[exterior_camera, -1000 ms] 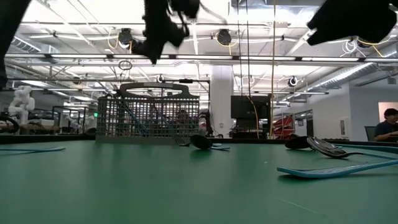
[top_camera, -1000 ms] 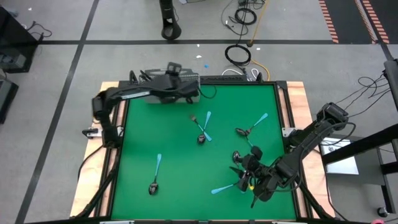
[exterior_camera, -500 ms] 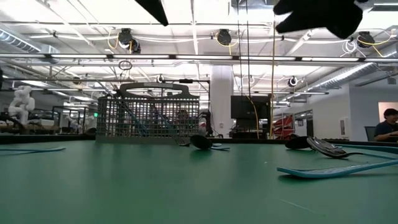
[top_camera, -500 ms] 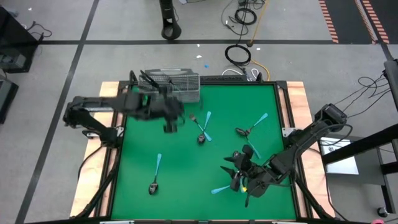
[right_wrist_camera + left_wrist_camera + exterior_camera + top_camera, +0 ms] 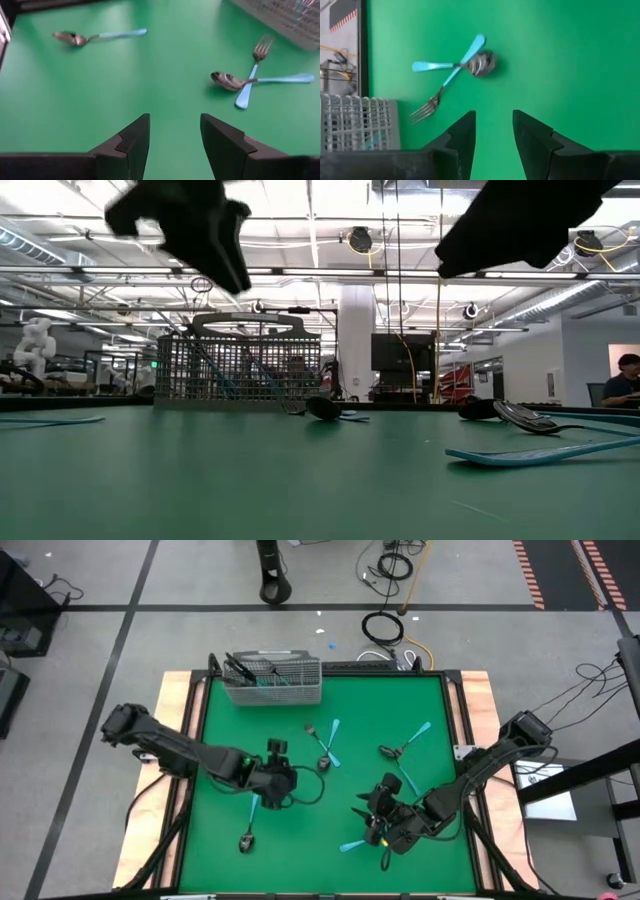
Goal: Sort silverware
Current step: Put the fork into the silverware rack
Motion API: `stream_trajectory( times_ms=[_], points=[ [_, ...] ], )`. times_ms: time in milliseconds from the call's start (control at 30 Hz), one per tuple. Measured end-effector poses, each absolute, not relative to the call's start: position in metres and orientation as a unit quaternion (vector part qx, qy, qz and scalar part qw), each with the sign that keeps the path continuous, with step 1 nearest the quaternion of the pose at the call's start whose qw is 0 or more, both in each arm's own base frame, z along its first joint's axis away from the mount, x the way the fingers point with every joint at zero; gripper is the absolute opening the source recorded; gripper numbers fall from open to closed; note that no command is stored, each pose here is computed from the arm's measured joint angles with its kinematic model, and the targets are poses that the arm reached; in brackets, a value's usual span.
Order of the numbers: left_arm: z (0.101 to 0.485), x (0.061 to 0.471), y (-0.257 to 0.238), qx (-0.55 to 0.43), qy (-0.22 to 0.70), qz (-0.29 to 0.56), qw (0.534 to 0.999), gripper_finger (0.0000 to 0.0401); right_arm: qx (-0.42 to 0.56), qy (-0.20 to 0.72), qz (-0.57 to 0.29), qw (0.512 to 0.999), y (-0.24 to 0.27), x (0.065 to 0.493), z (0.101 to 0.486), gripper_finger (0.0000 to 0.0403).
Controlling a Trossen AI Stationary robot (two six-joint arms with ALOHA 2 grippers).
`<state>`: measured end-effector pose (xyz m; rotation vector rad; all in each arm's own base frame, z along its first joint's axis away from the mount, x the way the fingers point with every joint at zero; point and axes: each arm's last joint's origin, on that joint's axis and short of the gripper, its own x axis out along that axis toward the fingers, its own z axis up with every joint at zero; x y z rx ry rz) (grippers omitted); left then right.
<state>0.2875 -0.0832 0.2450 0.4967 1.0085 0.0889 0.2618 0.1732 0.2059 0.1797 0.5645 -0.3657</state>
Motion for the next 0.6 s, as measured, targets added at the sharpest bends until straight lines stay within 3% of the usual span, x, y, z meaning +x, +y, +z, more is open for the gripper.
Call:
stream_trajectory(
  times_ms=[167,333,600],
  points=[
    [0.218,0.31,-0.049,0.289,0.525,0.01,0.801,0.0132,0.089,0.287,-0.172,0.938,0.173,0.261,0.206,0.0164],
    [0.206,0.334,-0.014,0.266,0.525,-0.027,0.808,0.0132,0.093,0.287,-0.171,0.938,0.173,0.261,0.206,0.0164],
    [0.24,0.366,0.0,0.346,0.43,-0.034,0.834,0.0132,0.11,0.281,-0.183,0.936,0.171,0.262,0.206,0.0164]
  ],
)
